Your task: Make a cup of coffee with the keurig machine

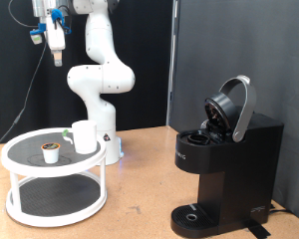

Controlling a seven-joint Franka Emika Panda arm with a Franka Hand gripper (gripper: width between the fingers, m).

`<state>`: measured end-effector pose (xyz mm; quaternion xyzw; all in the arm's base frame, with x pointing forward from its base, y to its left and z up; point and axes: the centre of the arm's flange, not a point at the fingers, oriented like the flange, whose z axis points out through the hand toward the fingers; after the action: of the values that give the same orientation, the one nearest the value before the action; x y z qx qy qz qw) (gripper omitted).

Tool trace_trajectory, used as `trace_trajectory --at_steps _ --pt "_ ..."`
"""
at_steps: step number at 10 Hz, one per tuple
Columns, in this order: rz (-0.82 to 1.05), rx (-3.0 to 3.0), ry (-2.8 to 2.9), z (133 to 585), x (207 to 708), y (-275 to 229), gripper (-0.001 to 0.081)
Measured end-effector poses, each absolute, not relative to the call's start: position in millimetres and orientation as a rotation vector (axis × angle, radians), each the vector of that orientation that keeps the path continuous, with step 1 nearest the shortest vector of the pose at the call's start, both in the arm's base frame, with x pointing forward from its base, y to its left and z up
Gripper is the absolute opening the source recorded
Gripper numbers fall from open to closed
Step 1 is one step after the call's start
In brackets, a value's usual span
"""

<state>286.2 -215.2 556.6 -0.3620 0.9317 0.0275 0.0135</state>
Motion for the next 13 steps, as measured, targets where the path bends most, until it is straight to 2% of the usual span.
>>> trace_trajectory --at_steps 3,7,13 --pt "0.101 -1.145 2.917 538 295 -217 0.0734" --pt "0.032 -1.126 2.927 499 312 -223 0.0734" --pt "-0.114 -1.005 2.95 406 315 -229 0.0734"
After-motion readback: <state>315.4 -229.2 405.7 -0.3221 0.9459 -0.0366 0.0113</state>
